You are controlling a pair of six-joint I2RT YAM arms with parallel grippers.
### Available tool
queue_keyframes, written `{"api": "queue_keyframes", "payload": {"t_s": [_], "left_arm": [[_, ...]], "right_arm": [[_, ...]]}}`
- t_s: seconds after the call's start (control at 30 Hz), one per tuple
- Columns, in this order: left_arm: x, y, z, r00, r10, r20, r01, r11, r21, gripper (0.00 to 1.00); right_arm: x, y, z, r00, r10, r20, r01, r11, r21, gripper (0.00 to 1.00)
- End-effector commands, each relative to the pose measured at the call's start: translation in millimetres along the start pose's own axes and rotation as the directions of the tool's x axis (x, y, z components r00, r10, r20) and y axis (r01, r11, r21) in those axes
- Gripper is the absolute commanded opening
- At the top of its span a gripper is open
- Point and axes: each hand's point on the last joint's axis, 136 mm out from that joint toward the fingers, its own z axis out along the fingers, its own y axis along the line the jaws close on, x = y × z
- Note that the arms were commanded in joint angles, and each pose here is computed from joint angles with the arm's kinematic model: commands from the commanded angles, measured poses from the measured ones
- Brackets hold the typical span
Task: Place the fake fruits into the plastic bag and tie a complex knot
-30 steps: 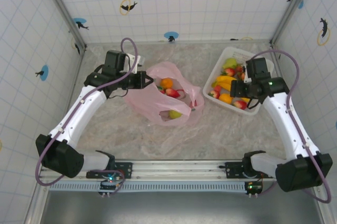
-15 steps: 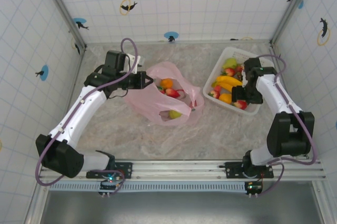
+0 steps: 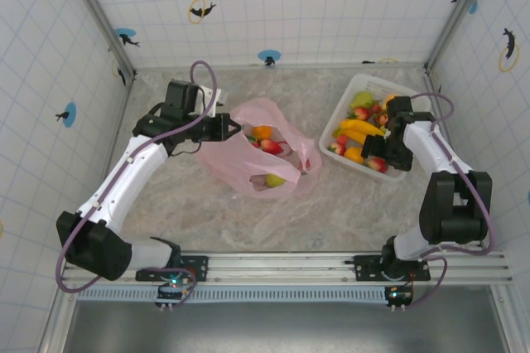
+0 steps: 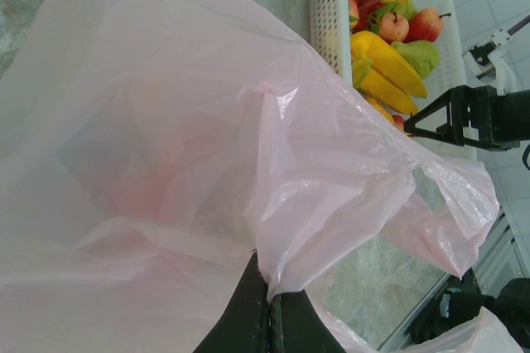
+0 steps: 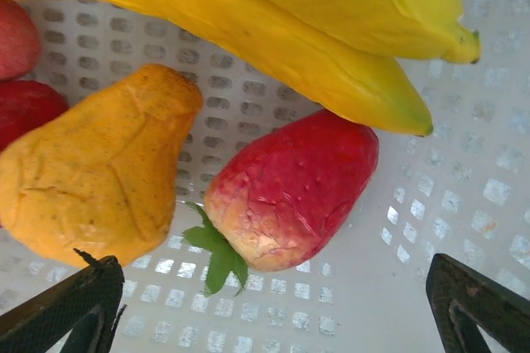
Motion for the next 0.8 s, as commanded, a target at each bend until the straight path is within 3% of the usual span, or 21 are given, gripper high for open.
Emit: {"api": "queue_keyframes", "payload": {"t_s": [0.0, 0.4, 0.77], "left_arm": [[-4, 0, -7, 1.000, 0.002, 0.028, -0.002, 1.000, -0.009, 0.00], [-1, 0, -5, 1.000, 0.003, 0.019, -0.003, 1.000, -0.002, 0.00], [0, 2, -3, 1.000, -0.002, 0.012, 0.002, 1.000, -0.003, 0.00]], "right_arm": [[5, -7, 3, 0.996, 0.068, -0.058, -0.064, 0.996, 0.062, 0.92], [11, -16, 31, 0.990, 0.066, -0.124, -0.048, 0.989, 0.143, 0.87], [13, -12, 60, 0.989, 0.061, -0.131, -0.045, 0.992, 0.120, 0.76]]}}
